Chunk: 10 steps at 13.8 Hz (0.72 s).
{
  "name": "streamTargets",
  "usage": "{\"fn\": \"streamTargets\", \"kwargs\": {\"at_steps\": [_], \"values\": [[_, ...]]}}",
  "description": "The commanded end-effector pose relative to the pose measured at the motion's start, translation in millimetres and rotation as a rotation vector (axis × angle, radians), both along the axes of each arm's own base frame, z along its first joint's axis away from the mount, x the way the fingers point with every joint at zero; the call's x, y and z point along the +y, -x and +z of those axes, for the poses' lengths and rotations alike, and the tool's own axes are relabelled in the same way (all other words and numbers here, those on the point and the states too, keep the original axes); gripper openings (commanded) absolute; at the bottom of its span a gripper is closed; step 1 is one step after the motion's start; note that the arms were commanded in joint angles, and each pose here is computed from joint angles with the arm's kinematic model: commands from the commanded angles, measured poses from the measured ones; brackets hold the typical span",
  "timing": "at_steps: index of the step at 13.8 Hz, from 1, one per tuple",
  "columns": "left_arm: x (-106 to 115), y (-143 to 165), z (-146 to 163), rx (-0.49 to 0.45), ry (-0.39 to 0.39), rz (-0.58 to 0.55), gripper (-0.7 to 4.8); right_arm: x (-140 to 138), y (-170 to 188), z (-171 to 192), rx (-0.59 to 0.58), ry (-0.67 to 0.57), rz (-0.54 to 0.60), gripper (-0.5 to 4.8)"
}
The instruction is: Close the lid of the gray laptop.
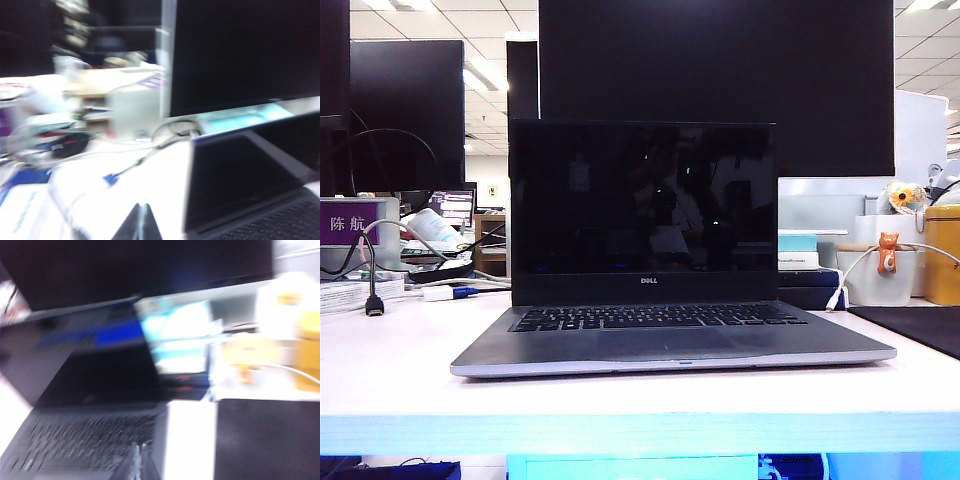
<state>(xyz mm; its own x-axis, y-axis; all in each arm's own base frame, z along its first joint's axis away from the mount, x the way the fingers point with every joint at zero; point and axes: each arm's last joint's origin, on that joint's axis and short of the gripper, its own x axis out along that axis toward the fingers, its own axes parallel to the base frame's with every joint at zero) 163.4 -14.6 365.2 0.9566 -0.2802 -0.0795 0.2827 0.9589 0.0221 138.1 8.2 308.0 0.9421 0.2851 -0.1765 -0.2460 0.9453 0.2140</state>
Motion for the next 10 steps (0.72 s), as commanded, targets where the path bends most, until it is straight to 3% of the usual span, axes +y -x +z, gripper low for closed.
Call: {"fn": "streamTargets", "kwargs": {"at_steps": [1, 7, 10], "values": [[-1.6, -24.2, 24.7, 0.057, -0.033, -0.019, -0.05, 1.8, -23.4, 23.2, 0.034, 0.028, 0.078, -0.02], [-9.5, -104.1, 40.5, 0.171, -0.038, -0.164, -0.05, 7.4, -80.1, 40.6, 0.148, 0.002, 0.303, -0.02], [-13.9, -139.5, 41.0, 0.294, -0.05, -0.22, -0.05, 8.3, -92.2, 35.6, 0.2, 0.032, 0.351, -0.02]]}}
